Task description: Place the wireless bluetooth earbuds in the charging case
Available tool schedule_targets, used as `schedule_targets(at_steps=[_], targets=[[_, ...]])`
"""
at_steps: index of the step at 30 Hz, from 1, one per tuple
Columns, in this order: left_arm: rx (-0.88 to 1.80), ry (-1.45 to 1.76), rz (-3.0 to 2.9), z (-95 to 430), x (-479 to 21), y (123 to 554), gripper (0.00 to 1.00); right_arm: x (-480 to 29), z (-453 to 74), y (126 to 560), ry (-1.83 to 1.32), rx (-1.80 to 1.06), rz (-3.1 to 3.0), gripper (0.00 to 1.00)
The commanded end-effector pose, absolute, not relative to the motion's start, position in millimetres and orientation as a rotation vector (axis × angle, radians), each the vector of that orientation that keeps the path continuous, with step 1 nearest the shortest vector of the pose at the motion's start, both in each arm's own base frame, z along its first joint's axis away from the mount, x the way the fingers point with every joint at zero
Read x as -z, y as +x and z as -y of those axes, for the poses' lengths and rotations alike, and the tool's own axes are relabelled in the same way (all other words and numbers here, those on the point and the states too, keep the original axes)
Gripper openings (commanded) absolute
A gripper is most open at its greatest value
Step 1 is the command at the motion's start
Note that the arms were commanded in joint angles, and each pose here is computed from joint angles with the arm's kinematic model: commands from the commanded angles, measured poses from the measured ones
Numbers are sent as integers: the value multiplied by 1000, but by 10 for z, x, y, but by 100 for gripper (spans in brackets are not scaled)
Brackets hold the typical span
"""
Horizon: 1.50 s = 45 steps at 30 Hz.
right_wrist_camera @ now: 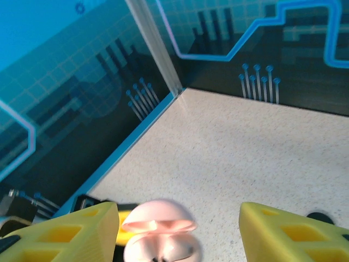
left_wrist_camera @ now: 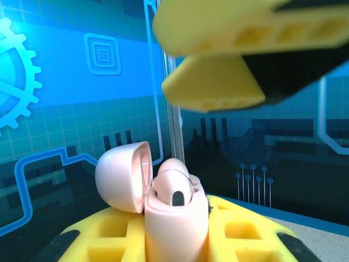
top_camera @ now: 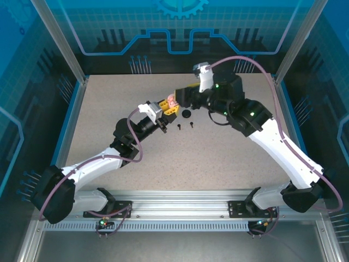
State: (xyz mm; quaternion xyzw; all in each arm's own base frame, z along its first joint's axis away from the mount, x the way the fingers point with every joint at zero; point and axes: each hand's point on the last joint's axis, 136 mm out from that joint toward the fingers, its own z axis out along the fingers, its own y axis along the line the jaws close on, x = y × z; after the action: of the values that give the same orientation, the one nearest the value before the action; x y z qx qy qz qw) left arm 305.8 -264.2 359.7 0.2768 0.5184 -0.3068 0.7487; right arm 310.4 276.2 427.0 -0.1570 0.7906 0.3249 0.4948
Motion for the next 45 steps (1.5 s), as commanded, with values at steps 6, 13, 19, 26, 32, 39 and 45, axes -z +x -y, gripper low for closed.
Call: schedule_targets(at_steps=[6, 13, 19, 26, 32, 39, 45], targets=[[702, 657, -1091, 2706, -3688, 2932, 0, -4188, -2610, 3409, -373, -781, -2103, 60], [734, 683, -1101, 2761, -3682, 2904, 0, -3879, -2887, 3643, -447, -791, -2240, 59], [740, 678, -1105, 2799, -3675, 2913, 0, -3649, -3017, 3558, -521, -764, -2315, 57], [714, 636, -1107, 2768, -3722, 2974, 0, -3443, -2836, 3058, -575, -671, -2381, 54], [722, 628, -1135, 2797, -3651, 3034, 0, -3496, -2285, 3056, -282, -643, -2321, 55], [715, 549, -1294, 2748, -3367, 3205, 0, -3269, -1859, 3249, -43, -631, -2321, 59], [696, 310, -1584, 2566, -2855, 3517, 0, -2652, -1674, 3251, 66, -612, -2406, 61]])
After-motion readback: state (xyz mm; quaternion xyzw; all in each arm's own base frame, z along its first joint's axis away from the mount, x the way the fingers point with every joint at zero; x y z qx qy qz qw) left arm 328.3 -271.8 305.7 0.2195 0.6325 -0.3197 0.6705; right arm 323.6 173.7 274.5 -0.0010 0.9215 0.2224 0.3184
